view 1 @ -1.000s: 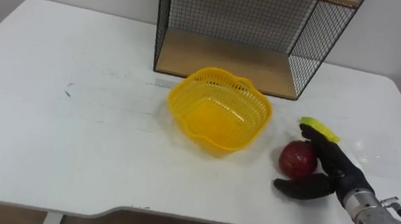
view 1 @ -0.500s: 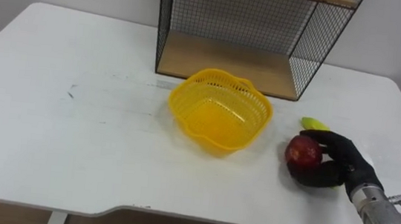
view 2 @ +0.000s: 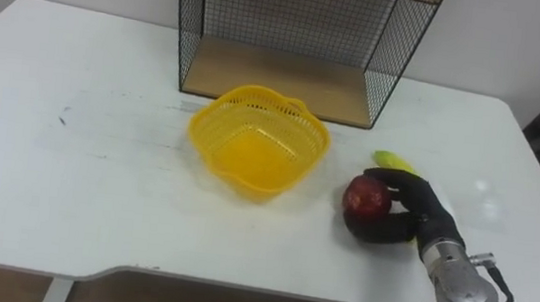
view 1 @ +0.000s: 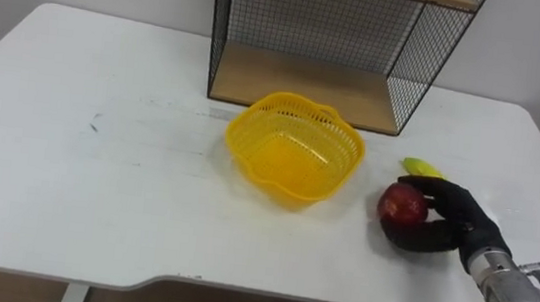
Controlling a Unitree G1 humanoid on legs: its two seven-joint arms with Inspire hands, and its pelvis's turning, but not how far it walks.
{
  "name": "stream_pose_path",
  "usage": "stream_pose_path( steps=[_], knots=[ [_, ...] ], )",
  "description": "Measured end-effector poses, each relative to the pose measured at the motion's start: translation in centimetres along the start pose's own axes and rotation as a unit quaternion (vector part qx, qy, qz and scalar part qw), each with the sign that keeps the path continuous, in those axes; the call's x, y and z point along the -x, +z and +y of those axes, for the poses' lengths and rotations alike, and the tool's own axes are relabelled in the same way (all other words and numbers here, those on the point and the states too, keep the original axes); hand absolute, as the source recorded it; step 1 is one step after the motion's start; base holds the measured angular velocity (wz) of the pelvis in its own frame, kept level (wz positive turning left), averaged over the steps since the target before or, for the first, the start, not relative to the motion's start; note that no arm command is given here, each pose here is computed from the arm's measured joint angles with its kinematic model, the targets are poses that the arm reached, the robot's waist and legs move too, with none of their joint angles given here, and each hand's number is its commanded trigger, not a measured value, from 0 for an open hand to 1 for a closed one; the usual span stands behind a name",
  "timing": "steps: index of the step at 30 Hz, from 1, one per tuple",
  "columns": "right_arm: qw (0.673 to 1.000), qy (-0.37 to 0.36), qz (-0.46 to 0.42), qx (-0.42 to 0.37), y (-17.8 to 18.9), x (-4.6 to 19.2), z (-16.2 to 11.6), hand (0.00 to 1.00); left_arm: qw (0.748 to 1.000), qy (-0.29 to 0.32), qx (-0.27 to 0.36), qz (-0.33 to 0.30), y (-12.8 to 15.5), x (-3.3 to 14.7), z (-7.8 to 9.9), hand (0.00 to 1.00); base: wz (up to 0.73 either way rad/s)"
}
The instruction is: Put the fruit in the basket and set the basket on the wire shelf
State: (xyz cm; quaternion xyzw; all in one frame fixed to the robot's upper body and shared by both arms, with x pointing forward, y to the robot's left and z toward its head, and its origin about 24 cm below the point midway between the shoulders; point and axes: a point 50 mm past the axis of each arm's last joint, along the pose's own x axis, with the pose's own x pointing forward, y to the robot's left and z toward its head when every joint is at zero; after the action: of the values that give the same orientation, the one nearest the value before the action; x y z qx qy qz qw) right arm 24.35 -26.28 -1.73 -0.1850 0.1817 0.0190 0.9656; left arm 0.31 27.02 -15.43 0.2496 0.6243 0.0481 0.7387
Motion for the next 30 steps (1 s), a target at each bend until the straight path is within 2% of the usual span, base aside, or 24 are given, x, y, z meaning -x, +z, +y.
stream_pose_path(
  steps=[4,11,16,21,27,30],
  knots=[
    [0.997,-0.014,-0.036,-0.060,1.3,0.0,-0.3,1.00,1.000,-0.005,0.000,0.004,-0.3,0.1,-0.2,0.00,-0.05],
    [0.993,-0.038,-0.055,-0.099,1.9,0.0,-0.6,1.00,1.000,-0.010,0.002,0.005,-0.3,0.1,-0.6,0.00,0.00],
    [0.983,-0.049,-0.130,-0.120,5.3,0.3,-1.0,1.00,1.000,-0.011,0.003,0.005,-0.2,0.1,-0.7,0.00,0.00],
    [0.975,-0.047,-0.188,-0.112,8.1,0.9,-1.1,1.00,1.000,-0.012,0.004,0.005,-0.1,0.1,-0.9,0.00,0.01],
    [0.971,-0.043,-0.208,-0.106,9.0,1.2,-1.1,1.00,1.000,-0.010,0.005,-0.003,0.6,-0.1,-0.7,0.00,0.03],
    [0.973,-0.034,-0.215,-0.079,9.5,1.3,-0.6,1.00,1.000,-0.009,0.005,-0.006,0.9,-0.1,-0.6,0.00,-0.06]
  ],
)
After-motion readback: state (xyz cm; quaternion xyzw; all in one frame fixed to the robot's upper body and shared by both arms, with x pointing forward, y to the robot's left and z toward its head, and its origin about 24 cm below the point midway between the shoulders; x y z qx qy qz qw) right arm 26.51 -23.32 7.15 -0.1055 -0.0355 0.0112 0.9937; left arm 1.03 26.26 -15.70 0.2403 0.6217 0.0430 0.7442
